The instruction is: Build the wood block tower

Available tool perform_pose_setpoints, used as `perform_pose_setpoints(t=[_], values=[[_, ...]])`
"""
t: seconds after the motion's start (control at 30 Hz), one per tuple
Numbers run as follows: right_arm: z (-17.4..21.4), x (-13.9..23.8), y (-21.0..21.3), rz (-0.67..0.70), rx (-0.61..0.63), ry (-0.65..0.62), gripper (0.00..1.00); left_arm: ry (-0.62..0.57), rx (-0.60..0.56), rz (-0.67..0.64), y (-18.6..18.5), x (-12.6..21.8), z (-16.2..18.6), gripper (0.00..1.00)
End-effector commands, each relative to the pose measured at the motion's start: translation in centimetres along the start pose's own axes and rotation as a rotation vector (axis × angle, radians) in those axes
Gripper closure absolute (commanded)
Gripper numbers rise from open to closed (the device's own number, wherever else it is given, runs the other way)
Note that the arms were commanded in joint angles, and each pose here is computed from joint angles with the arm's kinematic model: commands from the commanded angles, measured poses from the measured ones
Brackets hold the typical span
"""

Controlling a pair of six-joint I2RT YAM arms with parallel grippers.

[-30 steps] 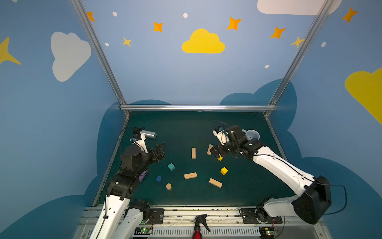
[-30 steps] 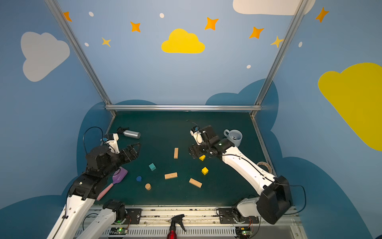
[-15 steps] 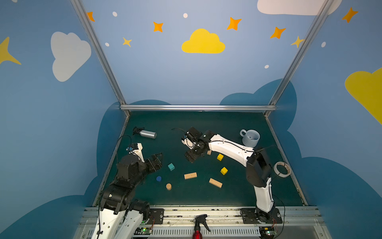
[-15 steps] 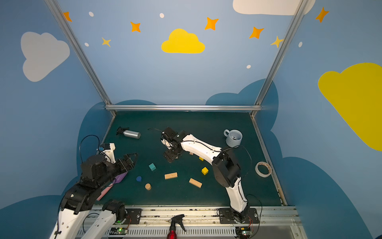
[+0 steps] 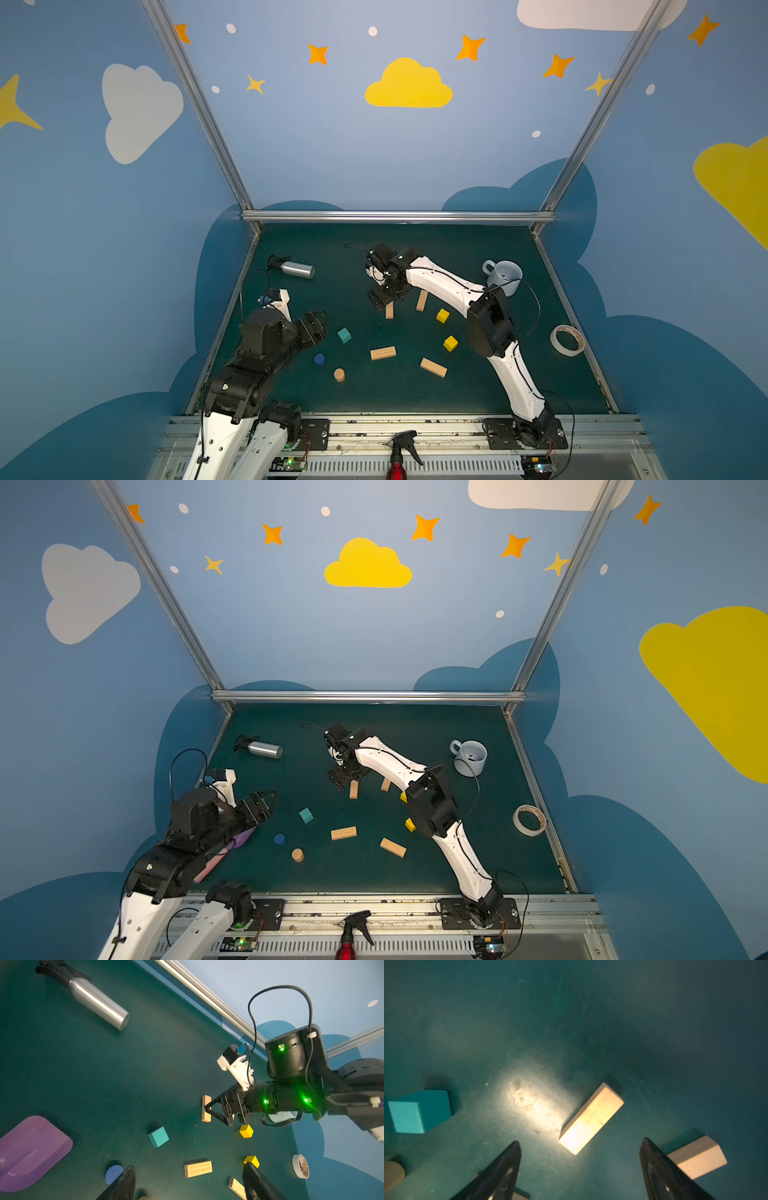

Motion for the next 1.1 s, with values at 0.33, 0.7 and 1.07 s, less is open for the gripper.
perform_pose_setpoints(t=[0.33, 0.7, 1.07], values=[[-3.0, -1.1, -0.3, -0.144, -0.004, -0.004, 0.73, 0.105, 0.002, 0.039, -0.6, -2.5, 1.7, 0.31], [-2.7, -3.0, -0.5, -0.167, -0.031, 0.071, 1.00, 0.181, -0.090, 0.012, -2.5, -5.0, 2.4, 0.31], [-1.3, -4.7, -2.1, -0.150, -0.072, 0.150, 1.00, 0.173, -0.118, 0.028, -3.4, -5.2, 2.7, 0.30]])
Point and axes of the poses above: each gripper's point midway between its finger pads, its own x axis back along the fingers, its own y axis along the line the jaws close on, z = x × y, the point moved 8 cm from there along x, back along the fingers, and after that the axes turned 9 degrees about -x, right-handed, at the moved point
